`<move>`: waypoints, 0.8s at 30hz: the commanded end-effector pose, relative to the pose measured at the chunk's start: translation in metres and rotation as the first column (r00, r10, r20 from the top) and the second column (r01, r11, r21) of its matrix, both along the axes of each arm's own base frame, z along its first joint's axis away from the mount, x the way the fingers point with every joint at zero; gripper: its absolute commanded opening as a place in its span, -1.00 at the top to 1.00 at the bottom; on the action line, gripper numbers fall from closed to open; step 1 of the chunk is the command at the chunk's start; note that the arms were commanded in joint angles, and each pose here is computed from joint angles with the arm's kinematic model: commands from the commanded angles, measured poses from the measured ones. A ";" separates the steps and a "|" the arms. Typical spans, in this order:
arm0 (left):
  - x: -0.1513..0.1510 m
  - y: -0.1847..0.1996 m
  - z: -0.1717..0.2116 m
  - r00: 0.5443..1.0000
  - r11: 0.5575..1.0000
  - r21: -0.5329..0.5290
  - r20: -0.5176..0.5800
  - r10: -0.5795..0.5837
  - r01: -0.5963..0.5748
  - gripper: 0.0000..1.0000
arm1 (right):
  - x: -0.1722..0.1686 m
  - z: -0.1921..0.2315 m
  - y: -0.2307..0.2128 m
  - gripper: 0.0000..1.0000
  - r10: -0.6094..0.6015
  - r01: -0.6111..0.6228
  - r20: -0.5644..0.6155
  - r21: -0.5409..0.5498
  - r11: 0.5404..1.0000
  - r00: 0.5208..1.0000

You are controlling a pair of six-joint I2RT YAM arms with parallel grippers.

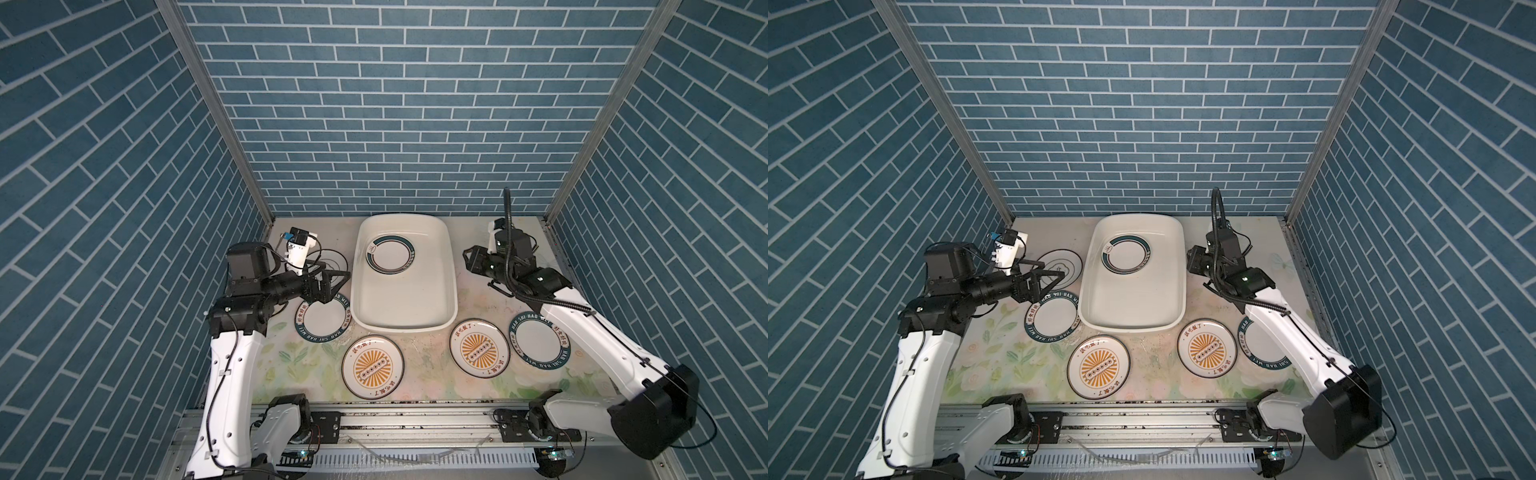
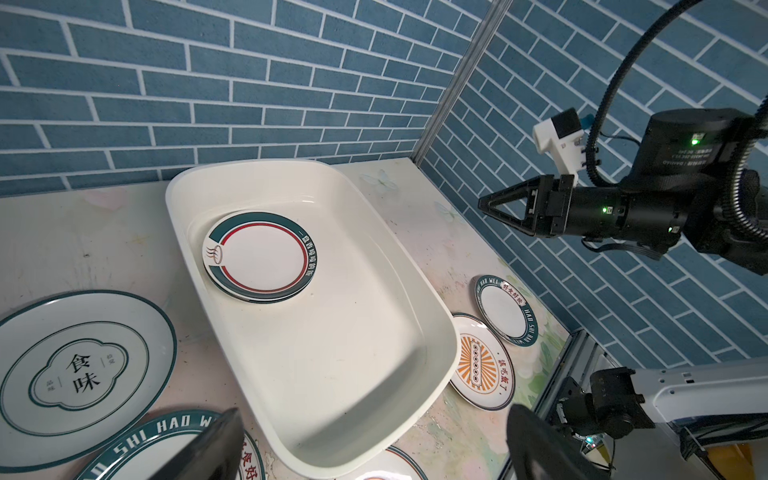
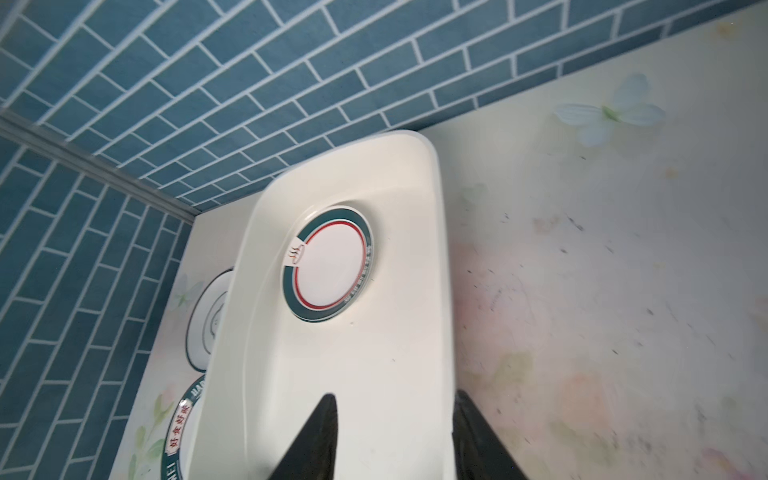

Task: Place the plates into the plastic bin on the countertop
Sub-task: 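Lift the right gripper out of the bin toward the green-rimmed plate nearby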

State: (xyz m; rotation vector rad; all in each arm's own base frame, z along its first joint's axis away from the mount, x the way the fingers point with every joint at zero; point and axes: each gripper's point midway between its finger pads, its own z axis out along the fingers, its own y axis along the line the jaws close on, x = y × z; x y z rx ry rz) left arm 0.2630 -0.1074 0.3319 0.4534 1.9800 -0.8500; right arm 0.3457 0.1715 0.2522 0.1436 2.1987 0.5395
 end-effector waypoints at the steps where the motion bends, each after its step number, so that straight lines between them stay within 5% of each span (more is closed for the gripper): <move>1: -0.006 -0.003 0.002 0.999 0.999 -0.017 -0.001 -0.032 0.032 -0.99 | -0.020 -0.025 -0.045 0.00 -0.133 0.131 -0.054 -0.043 0.990 0.990; 10: -0.004 -0.005 0.002 0.999 0.999 -0.034 -0.014 -0.043 0.042 -0.99 | -0.078 -0.072 -0.131 -0.28 -0.413 0.407 -0.178 -0.069 0.911 0.893; 18: -0.006 -0.008 0.004 0.998 0.997 -0.050 -0.014 -0.060 0.060 -0.99 | -0.114 -0.104 -0.186 -0.36 -0.618 0.614 -0.264 -0.105 0.782 0.741; 24: -0.004 -0.008 0.002 0.998 0.997 -0.053 -0.023 -0.064 0.063 -0.99 | -0.145 -0.114 -0.228 -0.49 -0.778 0.756 -0.272 -0.207 0.621 0.565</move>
